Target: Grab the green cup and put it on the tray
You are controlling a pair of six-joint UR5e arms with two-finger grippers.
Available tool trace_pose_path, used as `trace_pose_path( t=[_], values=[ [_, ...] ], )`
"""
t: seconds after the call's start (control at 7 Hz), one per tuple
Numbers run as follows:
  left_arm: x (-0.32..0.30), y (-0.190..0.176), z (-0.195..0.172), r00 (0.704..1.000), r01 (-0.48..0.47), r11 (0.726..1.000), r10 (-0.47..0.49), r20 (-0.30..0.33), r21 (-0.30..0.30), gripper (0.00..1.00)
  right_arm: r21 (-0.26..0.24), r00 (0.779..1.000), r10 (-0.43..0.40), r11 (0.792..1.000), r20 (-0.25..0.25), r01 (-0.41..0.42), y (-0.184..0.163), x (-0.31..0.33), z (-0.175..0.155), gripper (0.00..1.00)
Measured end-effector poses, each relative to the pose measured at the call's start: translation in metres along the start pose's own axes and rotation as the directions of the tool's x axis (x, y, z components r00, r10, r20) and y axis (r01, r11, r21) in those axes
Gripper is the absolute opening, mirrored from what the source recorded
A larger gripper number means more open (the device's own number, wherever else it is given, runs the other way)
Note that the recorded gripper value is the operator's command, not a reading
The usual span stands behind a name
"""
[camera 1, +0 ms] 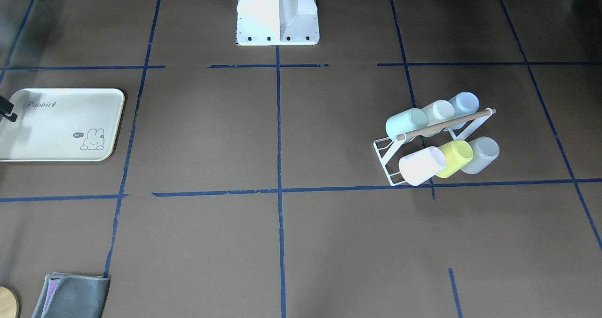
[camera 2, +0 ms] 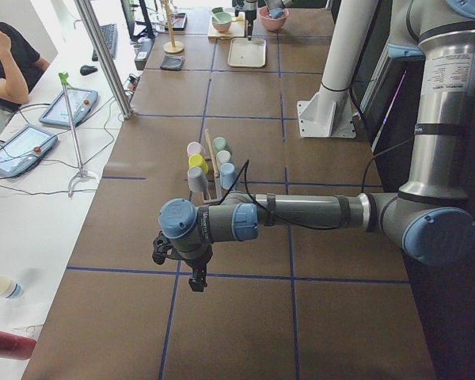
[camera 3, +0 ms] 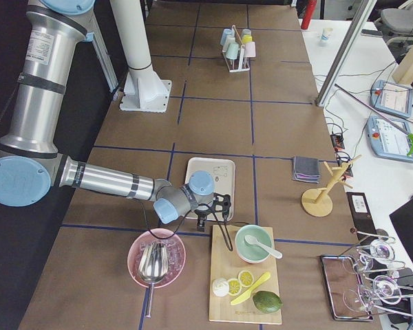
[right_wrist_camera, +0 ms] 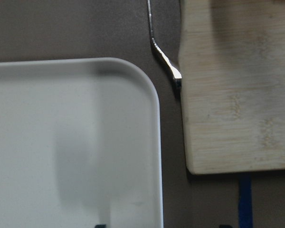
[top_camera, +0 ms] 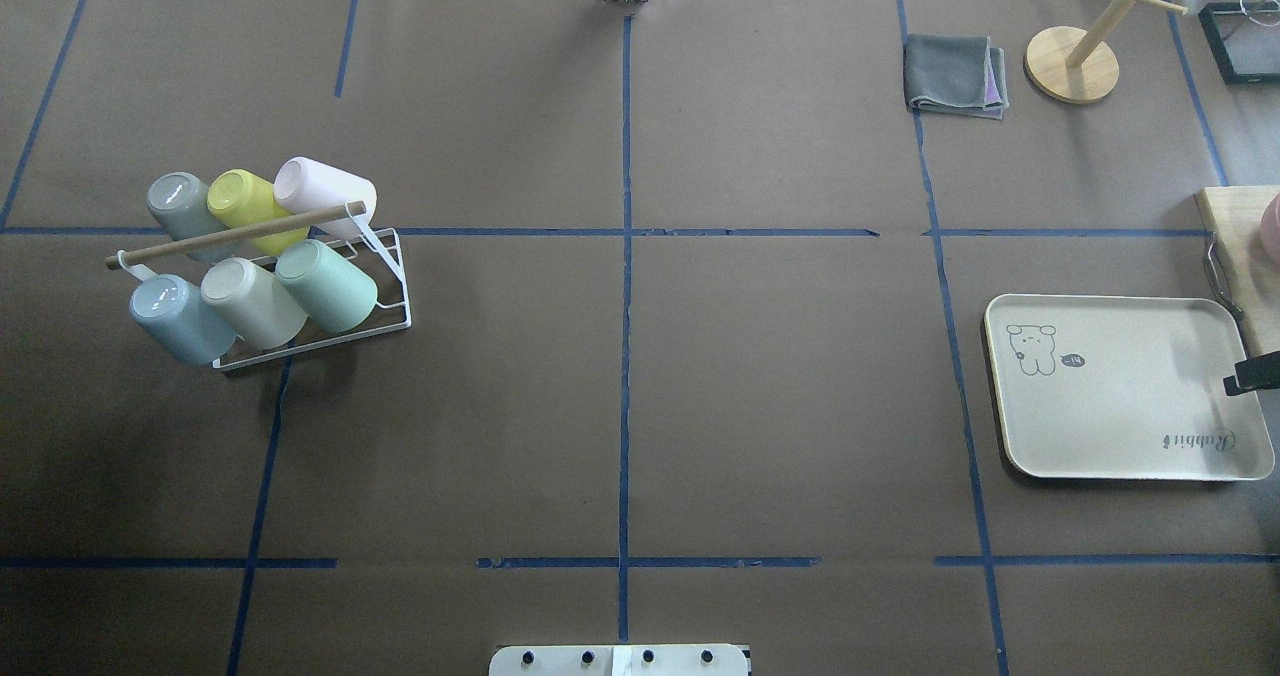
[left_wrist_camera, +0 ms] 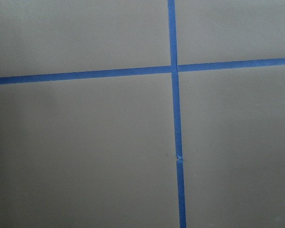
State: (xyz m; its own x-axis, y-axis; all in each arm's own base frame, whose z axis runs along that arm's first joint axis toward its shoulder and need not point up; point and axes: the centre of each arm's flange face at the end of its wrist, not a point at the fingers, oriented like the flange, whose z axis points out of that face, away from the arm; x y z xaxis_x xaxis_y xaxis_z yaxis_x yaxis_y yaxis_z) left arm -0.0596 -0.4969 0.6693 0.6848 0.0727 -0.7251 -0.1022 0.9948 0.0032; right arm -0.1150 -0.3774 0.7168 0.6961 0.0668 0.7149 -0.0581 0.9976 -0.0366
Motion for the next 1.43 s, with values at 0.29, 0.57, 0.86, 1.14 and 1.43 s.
trace_pose_path(
  t=[0.29, 0.57, 0.86, 1.14, 1.43],
  values=[
    [-0.0012, 0.0, 0.0014, 1.0, -0.007, 1.0, 0.007, 0.001, 0.006, 1.0, -0.008, 1.0, -0.004, 1.0, -0.002, 0.004, 0.0011, -0.0024, 0.0029, 0.19],
    [-0.001, -0.0002, 0.0014, 1.0, -0.009, 1.0, 0.009, 0.001, 0.007, 1.0, -0.012, 1.0, -0.004, 1.0, -0.004, 0.004, 0.0018, -0.002, 0.0044, 0.02],
    [-0.0007, -0.0007, 0.0009, 1.0, -0.009, 1.0, 0.009, 0.001, 0.009, 1.0, -0.015, 1.0, -0.002, 1.0, -0.006, 0.002, 0.0025, -0.0006, 0.0057, 0.0],
    [0.0002, -0.0019, 0.0004, 1.0, -0.011, 1.0, 0.01, 0.002, 0.01, 1.0, -0.001, 1.0, -0.013, 1.0, -0.001, 0.013, 0.0025, -0.0007, 0.0047, 0.0],
    [0.0019, -0.0037, -0.0013, 1.0, -0.012, 1.0, 0.012, 0.002, 0.013, 1.0, 0.045, 0.998, -0.054, 0.998, 0.032, 0.053, 0.0028, -0.0059, -0.0037, 0.0]
  ],
)
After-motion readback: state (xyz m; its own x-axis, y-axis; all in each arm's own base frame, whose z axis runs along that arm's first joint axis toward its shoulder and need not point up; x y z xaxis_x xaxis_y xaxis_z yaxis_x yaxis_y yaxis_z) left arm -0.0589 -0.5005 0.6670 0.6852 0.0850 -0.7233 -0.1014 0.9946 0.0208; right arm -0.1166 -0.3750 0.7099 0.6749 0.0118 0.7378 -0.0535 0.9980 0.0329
